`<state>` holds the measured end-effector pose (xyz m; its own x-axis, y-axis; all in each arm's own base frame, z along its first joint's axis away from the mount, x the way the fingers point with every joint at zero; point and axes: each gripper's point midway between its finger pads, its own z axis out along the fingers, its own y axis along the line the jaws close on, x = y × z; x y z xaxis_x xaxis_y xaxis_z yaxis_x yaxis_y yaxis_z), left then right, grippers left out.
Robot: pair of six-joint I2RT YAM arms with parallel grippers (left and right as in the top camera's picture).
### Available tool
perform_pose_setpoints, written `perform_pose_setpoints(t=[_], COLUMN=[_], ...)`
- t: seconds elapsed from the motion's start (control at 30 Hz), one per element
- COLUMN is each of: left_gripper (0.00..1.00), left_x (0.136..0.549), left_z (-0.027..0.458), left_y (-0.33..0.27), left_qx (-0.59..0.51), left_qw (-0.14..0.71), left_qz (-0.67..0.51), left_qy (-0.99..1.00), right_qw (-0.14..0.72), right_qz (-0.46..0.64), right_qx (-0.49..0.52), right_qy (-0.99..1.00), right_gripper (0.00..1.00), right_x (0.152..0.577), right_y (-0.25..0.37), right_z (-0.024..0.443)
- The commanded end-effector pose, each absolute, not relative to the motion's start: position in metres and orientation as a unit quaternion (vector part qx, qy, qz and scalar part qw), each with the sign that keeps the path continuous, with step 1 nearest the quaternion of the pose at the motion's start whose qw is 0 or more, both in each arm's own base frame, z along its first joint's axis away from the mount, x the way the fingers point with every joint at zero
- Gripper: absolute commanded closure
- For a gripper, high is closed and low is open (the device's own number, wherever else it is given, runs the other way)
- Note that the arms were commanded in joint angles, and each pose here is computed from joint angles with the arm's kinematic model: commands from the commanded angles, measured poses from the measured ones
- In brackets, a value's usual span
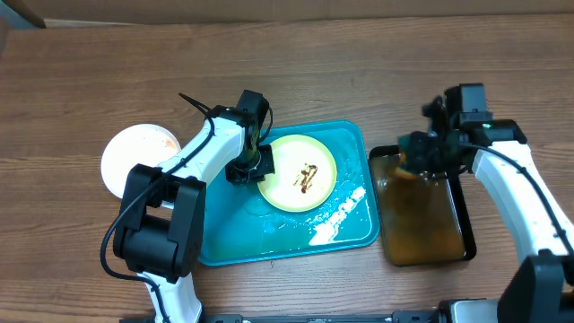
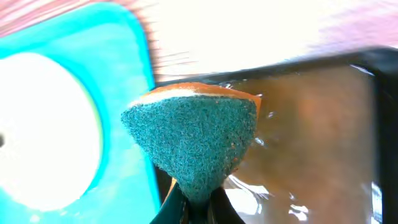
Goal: Clean dirty plates on tray and stack at the side
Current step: 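Lift the sponge with right gripper and bring it onto the yellow plate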
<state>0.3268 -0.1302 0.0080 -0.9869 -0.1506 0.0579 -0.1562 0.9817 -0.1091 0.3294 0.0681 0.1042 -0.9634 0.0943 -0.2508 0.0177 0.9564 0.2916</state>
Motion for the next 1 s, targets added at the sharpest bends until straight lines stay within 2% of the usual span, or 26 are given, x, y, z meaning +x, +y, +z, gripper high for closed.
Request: perform_pose_setpoints(t=[0.0, 0.13, 0.4, 0.67, 0.97], left_gripper=[0.96, 0.96, 0.96, 0.96, 0.96], left_x=[0.323, 0.322, 0.319, 0.319, 0.318], left_z=[0.002, 0.002, 0.003, 0.003, 0.003], left_y=[-0.129, -0.13, -0.135, -0.135, -0.135], left_qx=[0.09, 0.09, 0.081, 0.081, 0.081], left_qw=[0.035, 0.036, 0.045, 0.045, 0.046], left_qz=[0.058, 0.059, 0.075, 0.075, 0.075], left_qy=[-0.994, -0.994, -0.993, -0.993, -0.993], right_qw=[0.128, 0.141, 0.172, 0.141, 0.131], right_qz=[0.174, 0.182, 0.182, 0.172, 0.168], right_qx=[-0.031, -0.079, -0.105, -0.131, -0.158], right_qy=[0.976, 0.97, 0.962, 0.966, 0.964], right_gripper=[0.96, 0.96, 0.96, 0.96, 0.96], right_x=[0.321, 0.318, 0.316, 0.301, 0.303], right_y=[0.105, 0.145, 0.212, 0.251, 0.28], right_z=[0.11, 0.113, 0.109, 0.073, 0.027])
